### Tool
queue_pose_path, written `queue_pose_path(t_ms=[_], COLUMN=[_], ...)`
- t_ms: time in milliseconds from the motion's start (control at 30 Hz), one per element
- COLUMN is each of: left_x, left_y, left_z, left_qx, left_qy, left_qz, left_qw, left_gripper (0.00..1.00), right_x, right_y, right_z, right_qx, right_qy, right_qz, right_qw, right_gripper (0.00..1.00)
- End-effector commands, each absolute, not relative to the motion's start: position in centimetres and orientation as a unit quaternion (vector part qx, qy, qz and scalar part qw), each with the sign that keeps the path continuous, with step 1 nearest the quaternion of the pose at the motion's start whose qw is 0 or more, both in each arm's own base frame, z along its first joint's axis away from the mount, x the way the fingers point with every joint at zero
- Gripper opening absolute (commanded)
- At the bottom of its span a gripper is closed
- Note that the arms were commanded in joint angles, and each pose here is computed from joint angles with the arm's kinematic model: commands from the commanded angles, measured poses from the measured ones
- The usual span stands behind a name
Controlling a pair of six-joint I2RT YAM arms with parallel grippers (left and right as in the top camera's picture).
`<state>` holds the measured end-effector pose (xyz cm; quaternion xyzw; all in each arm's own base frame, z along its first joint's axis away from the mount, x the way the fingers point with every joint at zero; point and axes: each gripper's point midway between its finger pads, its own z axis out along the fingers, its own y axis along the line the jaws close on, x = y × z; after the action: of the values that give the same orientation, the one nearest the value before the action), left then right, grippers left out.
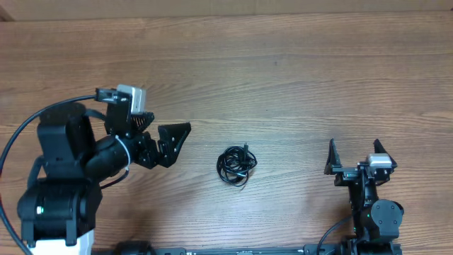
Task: Untangle cables
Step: 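Move the left gripper over the black cable bundle and lower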
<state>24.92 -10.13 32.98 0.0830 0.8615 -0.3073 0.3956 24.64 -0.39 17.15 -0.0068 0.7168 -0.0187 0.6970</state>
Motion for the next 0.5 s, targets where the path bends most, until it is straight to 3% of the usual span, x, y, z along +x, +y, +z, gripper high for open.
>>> queue_pose_path(t_ms=[0,267,467], left_x=[25.2,24.9,25.6], left_y=[-9.2,-5.6,-6.4], left_z=[33.9,34.4,33.5], left_qx=[0.079,0.011,-0.001], left_qy=[0.869,0.92,0.926], left_qz=[-0.276,-0.18,-0.209], left_qw=[0.404,0.348,0.314], left_gripper=[1.0,1.0,1.0], right_x=[24.6,24.6,24.6], right_y=[-0.4,-0.4,-0.4], right_z=[17.0,17.0,17.0], right_qx=[-0.007,-0.008,-0.007], right_qy=[0.715,0.715,0.715], right_qz=[-0.021,-0.021,-0.021], right_qw=[0.699,0.699,0.699], right_gripper=[1.0,1.0,1.0])
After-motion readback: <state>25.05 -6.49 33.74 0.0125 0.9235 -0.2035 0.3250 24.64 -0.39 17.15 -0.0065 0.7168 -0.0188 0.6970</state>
